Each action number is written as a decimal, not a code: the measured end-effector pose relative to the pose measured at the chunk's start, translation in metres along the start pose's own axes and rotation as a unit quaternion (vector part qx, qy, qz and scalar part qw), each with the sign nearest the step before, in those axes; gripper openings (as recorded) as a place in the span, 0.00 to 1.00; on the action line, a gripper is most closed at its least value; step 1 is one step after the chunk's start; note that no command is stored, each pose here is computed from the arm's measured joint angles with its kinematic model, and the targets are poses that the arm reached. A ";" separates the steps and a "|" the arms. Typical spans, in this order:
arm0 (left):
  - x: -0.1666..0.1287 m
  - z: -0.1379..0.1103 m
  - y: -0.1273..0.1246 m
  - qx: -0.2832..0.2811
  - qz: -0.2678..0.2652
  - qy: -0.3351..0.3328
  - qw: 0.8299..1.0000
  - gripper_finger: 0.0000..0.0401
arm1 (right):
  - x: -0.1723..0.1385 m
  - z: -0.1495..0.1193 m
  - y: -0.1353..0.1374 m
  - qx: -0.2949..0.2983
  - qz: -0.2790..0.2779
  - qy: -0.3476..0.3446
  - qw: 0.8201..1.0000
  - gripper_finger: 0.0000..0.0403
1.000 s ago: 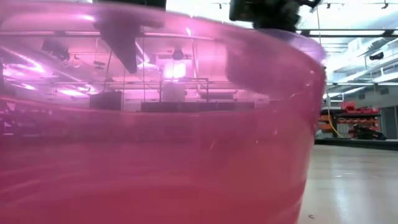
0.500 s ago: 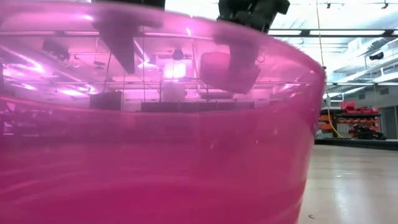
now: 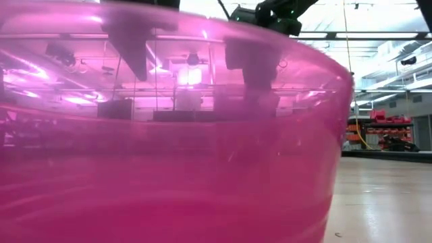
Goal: Nest bowls inside each other
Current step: Stack the violet bowl on the blue bowl, then stack the pink bowl on the violet bowl
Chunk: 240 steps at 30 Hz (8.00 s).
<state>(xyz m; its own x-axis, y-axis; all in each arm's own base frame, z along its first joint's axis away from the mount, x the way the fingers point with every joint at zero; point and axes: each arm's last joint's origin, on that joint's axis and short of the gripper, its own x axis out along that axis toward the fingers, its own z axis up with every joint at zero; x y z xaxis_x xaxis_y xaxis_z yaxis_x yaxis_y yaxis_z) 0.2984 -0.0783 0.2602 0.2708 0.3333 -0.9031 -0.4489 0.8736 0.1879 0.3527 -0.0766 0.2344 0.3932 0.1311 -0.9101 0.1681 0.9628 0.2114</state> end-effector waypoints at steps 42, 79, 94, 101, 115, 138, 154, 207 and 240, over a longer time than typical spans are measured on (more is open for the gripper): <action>0.000 0.003 -0.004 -0.012 -0.019 -0.017 1.000 0.07 | 0.018 -0.007 0.012 -0.002 -0.030 0.051 0.998 0.23; 0.031 -0.019 -0.116 0.041 -0.286 0.018 0.957 0.11 | -0.058 -0.063 0.117 -0.065 -0.104 0.030 0.992 0.23; 0.027 -0.026 -0.131 0.049 -0.319 0.006 0.947 0.10 | -0.059 -0.141 0.095 -0.009 -0.090 -0.024 0.996 0.23; 0.046 -0.030 -0.138 0.041 -0.307 0.035 0.950 0.13 | -0.065 -0.171 0.082 0.036 -0.081 -0.044 0.995 0.23; 0.044 -0.028 -0.141 0.036 -0.323 0.025 0.945 0.13 | -0.057 -0.178 0.078 0.041 -0.080 -0.048 0.995 0.23; 0.069 -0.031 -0.143 0.036 -0.290 0.054 0.955 0.02 | -0.057 -0.175 0.079 0.036 -0.074 -0.060 0.995 0.23; 0.098 -0.012 -0.090 0.004 -0.154 0.121 0.981 0.03 | -0.058 -0.175 0.079 0.027 -0.080 -0.065 0.994 0.23; 0.080 0.040 -0.038 0.030 -0.088 0.166 0.982 0.21 | -0.058 -0.174 0.079 0.020 -0.087 -0.067 0.994 0.23; 0.115 0.028 -0.028 0.035 -0.114 0.174 0.977 0.16 | -0.058 -0.174 0.079 0.014 -0.087 -0.067 0.994 0.23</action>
<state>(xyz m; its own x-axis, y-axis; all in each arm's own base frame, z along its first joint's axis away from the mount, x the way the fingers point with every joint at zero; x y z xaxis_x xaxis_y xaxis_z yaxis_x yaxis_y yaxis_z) 0.3659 -0.0540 0.1619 0.0451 -0.0038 -0.9990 -0.3488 0.9370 -0.0193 0.1857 0.0327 0.2412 0.4721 -0.0718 -0.8786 0.2693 0.9608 0.0661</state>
